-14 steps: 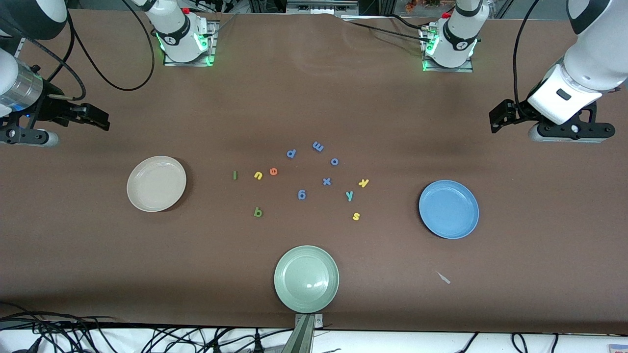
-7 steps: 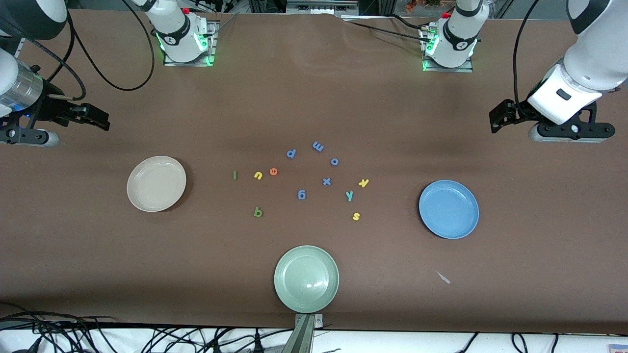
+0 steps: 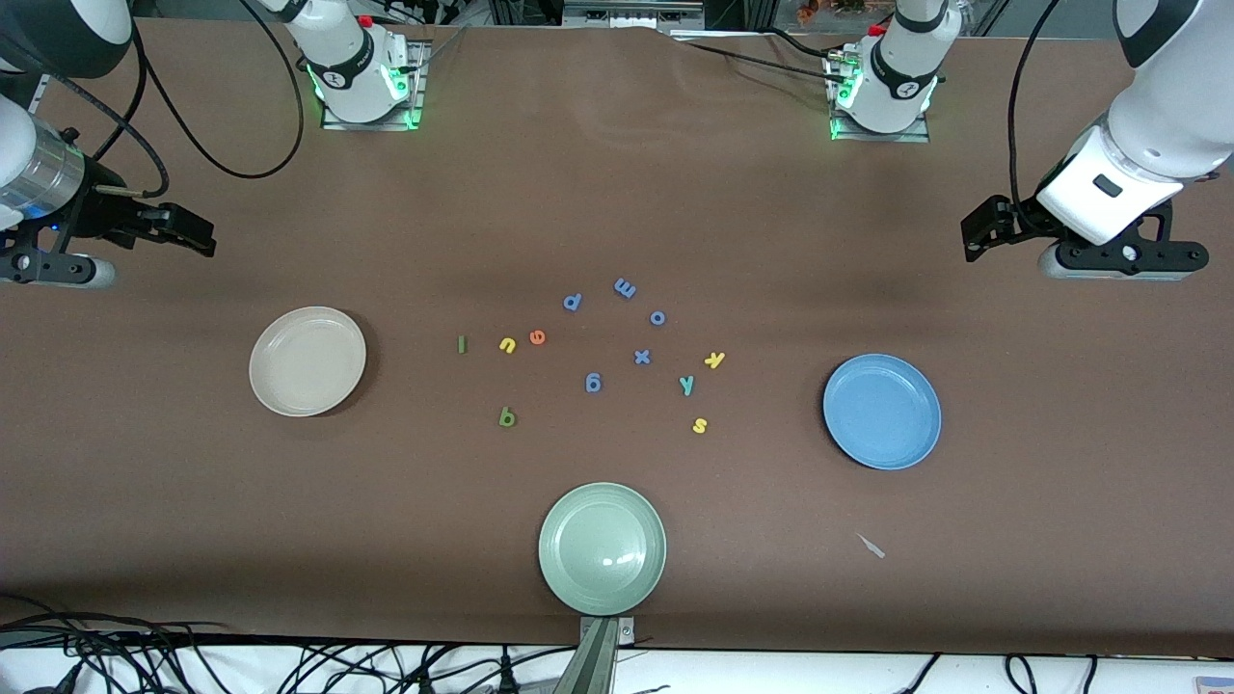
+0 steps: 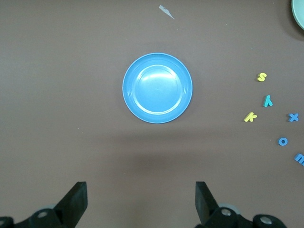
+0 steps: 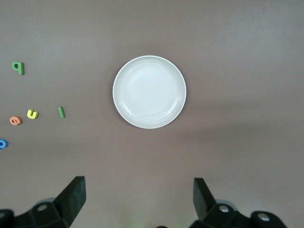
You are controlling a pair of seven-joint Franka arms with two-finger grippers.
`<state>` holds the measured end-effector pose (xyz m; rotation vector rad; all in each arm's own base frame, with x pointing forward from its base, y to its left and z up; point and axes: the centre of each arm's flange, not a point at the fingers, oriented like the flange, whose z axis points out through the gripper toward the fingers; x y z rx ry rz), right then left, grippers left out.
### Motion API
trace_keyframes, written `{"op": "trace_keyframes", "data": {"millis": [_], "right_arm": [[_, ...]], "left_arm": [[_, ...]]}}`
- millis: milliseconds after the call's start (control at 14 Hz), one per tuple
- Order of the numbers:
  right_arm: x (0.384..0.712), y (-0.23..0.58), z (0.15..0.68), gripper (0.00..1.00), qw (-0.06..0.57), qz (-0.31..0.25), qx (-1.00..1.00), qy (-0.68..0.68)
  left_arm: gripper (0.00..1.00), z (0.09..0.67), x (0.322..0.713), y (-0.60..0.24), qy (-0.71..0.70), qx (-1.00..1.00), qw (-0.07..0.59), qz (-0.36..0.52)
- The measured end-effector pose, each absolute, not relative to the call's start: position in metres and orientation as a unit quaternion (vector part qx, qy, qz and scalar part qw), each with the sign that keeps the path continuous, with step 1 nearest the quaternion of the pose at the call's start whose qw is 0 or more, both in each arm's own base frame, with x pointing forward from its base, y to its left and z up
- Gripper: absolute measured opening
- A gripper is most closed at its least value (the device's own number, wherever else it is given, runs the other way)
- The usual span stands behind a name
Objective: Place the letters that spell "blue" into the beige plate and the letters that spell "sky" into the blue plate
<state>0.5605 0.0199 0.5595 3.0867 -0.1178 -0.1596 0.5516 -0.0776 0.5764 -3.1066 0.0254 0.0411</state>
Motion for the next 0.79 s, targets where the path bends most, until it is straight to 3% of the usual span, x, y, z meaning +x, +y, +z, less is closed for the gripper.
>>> {"op": "trace_keyframes", "data": {"millis": [788], "right_arm": [[0.5667,0.0283,0.5506,1.00,0.023,-0.050,0.998,-0.030]], "left_arm": [[1.00,0.5764,0.5515,-0.0780,0.009,-1.000,0.017,0.013]]}}
